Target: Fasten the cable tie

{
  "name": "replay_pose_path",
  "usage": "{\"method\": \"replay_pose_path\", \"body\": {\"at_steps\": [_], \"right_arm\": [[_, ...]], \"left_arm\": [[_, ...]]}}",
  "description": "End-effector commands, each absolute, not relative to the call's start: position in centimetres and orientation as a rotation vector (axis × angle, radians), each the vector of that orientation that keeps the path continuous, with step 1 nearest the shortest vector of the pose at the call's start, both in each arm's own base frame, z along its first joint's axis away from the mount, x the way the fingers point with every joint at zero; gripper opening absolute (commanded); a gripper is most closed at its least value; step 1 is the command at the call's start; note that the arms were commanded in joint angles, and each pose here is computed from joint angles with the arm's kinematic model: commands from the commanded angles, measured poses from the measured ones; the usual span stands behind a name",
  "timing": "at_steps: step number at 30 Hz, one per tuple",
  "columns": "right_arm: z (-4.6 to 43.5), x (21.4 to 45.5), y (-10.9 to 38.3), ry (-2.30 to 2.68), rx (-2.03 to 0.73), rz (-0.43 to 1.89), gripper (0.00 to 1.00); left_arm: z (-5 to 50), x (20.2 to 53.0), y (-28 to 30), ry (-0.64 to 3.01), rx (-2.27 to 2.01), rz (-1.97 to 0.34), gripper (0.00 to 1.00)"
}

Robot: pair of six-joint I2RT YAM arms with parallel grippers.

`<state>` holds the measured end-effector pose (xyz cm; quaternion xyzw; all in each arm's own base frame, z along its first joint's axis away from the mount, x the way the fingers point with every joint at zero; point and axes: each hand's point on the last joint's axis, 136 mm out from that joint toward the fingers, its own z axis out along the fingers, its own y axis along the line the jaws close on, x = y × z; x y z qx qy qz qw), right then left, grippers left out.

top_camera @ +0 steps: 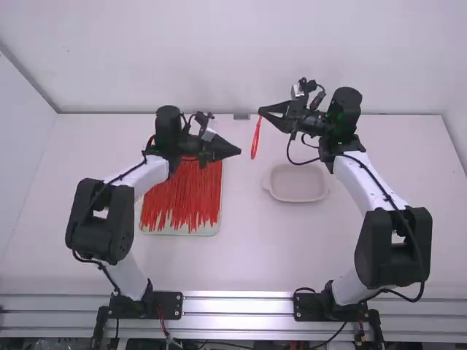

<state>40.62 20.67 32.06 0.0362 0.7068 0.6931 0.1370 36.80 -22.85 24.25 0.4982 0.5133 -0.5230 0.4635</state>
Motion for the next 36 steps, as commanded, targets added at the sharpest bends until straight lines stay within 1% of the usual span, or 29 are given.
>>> {"method": "replay_pose_path", "body": {"at_steps": [1, 4, 6, 7, 8, 9, 11, 12, 13, 14, 15, 19, 28, 30, 31, 33, 34, 35, 36], "right_arm": [[32.9, 40.4, 21.0, 2.038, 0.034, 2.016, 0.00], [32.9, 40.0, 21.7, 2.047, 0.012, 2.027, 0.00], [32.9, 39.6, 22.3, 2.054, -0.010, 2.037, 0.00], [32.9, 39.3, 22.7, 2.059, -0.024, 2.044, 0.00], [32.9, 39.2, 22.8, 2.061, -0.030, 2.048, 0.00], [32.9, 38.8, 23.3, 2.068, -0.049, 2.058, 0.00], [32.9, 38.5, 23.6, 2.074, -0.064, 2.066, 0.00], [32.9, 38.3, 24.0, 2.076, -0.077, 2.069, 0.00], [32.9, 38.2, 24.1, 2.077, -0.080, 2.070, 0.00], [32.9, 38.1, 24.2, 2.078, -0.084, 2.072, 0.00], [32.9, 38.1, 24.4, 2.079, -0.088, 2.075, 0.00], [32.9, 37.6, 25.0, 2.084, -0.110, 2.082, 0.00], [32.9, 37.5, 25.2, 2.080, -0.128, 2.075, 0.00], [32.9, 37.6, 25.0, 2.079, -0.124, 2.073, 0.00], [32.9, 37.6, 25.0, 2.079, -0.124, 2.073, 0.00], [32.9, 37.6, 25.1, 2.079, -0.126, 2.074, 0.00], [32.9, 37.5, 25.3, 2.081, -0.131, 2.077, 0.00], [32.9, 37.5, 25.4, 2.080, -0.130, 2.076, 0.00], [32.9, 37.5, 25.4, 2.080, -0.130, 2.076, 0.00]], "left_arm": [[24.9, 36.9, -22.3, 1.255, 1.217, -1.282, 0.02], [26.1, 37.1, -22.1, 1.227, 1.217, -1.266, 0.02], [27.1, 37.1, -22.1, 1.198, 1.222, -1.247, 0.05], [27.7, 37.0, -22.1, 1.177, 1.227, -1.235, 0.13], [27.9, 37.0, -22.1, 1.168, 1.230, -1.230, 0.18], [28.5, 36.9, -22.1, 1.152, 1.233, -1.223, 0.28], [28.9, 36.8, -22.1, 1.139, 1.235, -1.217, 0.32], [29.3, 36.6, -22.1, 1.130, 1.236, -1.214, 0.39], [29.4, 36.6, -22.1, 1.128, 1.236, -1.214, 0.40], [29.6, 36.5, -22.1, 1.124, 1.236, -1.212, 0.44], [29.6, 36.5, -22.1, 1.117, 1.240, -1.207, 0.45], [29.8, 36.1, -22.6, 1.101, 1.252, -1.214, 0.46], [31.3, 34.8, -24.0, 1.084, 1.243, -1.262, 0.38], [31.6, 34.7, -24.1, 1.084, 1.240, -1.270, 0.35], [31.7, 34.6, -24.1, 1.083, 1.241, -1.272, 0.32], [31.6, 34.6, -24.1, 1.082, 1.242, -1.271, 0.22], [31.7, 34.7, -24.0, 1.083, 1.239, -1.270, 0.07], [31.6, 34.6, -24.1, 1.083, 1.241, -1.272, 0.02], [31.6, 34.6, -24.1, 1.083, 1.241, -1.272, 0.02]]}}
